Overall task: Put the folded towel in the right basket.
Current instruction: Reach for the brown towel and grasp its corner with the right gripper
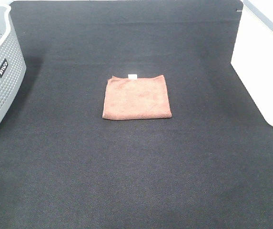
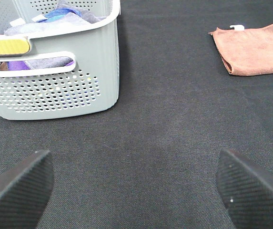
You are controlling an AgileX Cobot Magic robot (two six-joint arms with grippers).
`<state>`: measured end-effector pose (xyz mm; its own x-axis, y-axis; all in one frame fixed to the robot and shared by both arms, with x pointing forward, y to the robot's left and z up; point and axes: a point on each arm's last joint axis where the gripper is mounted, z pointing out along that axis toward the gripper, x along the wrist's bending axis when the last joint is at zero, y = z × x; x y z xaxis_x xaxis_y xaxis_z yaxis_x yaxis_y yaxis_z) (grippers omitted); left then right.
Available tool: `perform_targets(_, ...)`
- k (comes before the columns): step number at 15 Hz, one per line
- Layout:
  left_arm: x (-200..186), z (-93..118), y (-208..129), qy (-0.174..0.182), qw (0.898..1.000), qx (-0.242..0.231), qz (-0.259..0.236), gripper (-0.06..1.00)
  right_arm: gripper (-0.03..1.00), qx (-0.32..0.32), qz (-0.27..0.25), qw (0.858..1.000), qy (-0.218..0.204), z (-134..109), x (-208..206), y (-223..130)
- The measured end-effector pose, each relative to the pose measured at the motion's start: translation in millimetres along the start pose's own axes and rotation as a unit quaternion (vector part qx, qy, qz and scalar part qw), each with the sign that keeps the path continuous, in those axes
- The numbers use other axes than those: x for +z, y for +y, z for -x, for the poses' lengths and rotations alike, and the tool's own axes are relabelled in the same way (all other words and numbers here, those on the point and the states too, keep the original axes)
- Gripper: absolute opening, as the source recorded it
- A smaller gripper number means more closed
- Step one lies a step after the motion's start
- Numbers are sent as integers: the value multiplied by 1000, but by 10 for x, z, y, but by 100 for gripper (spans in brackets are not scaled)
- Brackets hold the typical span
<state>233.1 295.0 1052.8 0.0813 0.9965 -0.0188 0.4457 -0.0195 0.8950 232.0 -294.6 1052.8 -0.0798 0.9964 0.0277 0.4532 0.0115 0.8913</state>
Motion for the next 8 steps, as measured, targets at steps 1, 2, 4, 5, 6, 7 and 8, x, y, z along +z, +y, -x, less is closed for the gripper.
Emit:
perform_targets(1, 0, 0, 0, 0, 1000, 0, 0, 88, 69, 0, 0, 1000, 0, 0, 0, 0)
perform_targets(2, 0, 0, 0, 0, 1000, 0, 0, 88, 69, 0, 0, 1000, 0, 0, 0, 0)
perform_targets(4, 0, 0, 0, 0, 1000, 0, 0, 88, 69, 0, 0, 1000, 0, 0, 0, 0)
perform_targets(5, 0, 0, 0, 0, 1000, 0, 0, 88, 69, 0, 0, 1000, 0, 0, 0, 0)
perform_targets(6, 0, 0, 0, 0, 1000, 0, 0, 88, 69, 0, 0, 1000, 0, 0, 0, 0)
perform_targets(7, 0, 0, 0, 0, 1000, 0, 0, 88, 69, 0, 0, 1000, 0, 0, 0, 0)
perform_targets(8, 0, 0, 0, 0, 1000, 0, 0, 88, 69, 0, 0, 1000, 0, 0, 0, 0)
